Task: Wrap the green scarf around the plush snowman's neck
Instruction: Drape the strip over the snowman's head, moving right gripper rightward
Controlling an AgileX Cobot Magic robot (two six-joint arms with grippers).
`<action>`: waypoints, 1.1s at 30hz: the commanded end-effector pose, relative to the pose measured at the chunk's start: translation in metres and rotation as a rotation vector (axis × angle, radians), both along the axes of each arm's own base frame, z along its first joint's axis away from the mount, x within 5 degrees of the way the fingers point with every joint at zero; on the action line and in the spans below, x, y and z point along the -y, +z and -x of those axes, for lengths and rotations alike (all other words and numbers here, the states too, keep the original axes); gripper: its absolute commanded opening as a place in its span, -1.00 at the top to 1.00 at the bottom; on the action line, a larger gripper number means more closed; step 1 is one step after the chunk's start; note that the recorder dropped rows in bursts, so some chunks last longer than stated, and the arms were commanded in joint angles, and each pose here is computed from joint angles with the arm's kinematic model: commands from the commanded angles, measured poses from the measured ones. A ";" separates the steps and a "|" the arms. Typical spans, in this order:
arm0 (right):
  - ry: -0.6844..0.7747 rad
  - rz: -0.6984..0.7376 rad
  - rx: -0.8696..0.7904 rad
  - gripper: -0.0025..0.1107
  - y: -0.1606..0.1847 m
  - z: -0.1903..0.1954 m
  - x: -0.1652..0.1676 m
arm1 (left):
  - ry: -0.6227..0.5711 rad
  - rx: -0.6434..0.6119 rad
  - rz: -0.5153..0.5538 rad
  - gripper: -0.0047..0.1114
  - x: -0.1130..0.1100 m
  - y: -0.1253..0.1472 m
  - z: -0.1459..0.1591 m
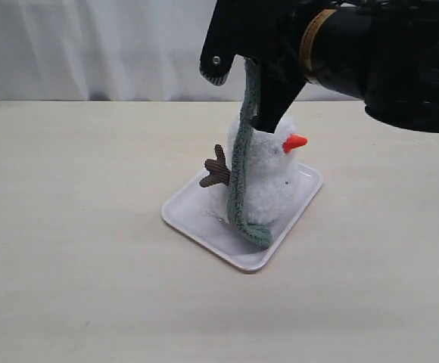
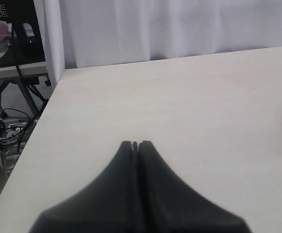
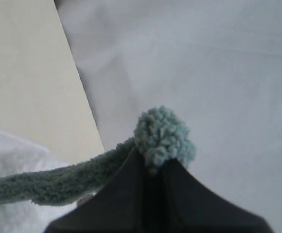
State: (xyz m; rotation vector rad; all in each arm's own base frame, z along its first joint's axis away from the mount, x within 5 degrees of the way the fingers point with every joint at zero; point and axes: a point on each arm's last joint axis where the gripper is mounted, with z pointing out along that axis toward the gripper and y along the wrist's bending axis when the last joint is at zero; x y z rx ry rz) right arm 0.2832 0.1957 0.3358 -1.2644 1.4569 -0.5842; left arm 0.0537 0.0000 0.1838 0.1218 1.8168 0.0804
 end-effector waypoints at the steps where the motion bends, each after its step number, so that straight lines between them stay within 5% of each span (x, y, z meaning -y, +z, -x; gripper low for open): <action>1: -0.015 -0.113 -0.027 0.88 -0.005 -0.018 0.000 | 0.000 0.010 0.005 0.92 0.000 0.000 0.000; 9: -0.154 -0.295 -0.106 0.88 -0.021 -0.055 0.011 | 0.000 0.010 0.005 0.92 0.000 0.000 0.000; 18: 0.109 -0.394 -0.151 0.88 -0.015 -0.061 -0.020 | 0.000 0.010 0.005 0.92 0.000 0.000 0.000; 33: -0.326 -0.445 -0.257 0.88 -0.081 -0.111 0.016 | 0.000 0.010 0.005 0.92 0.000 0.000 0.000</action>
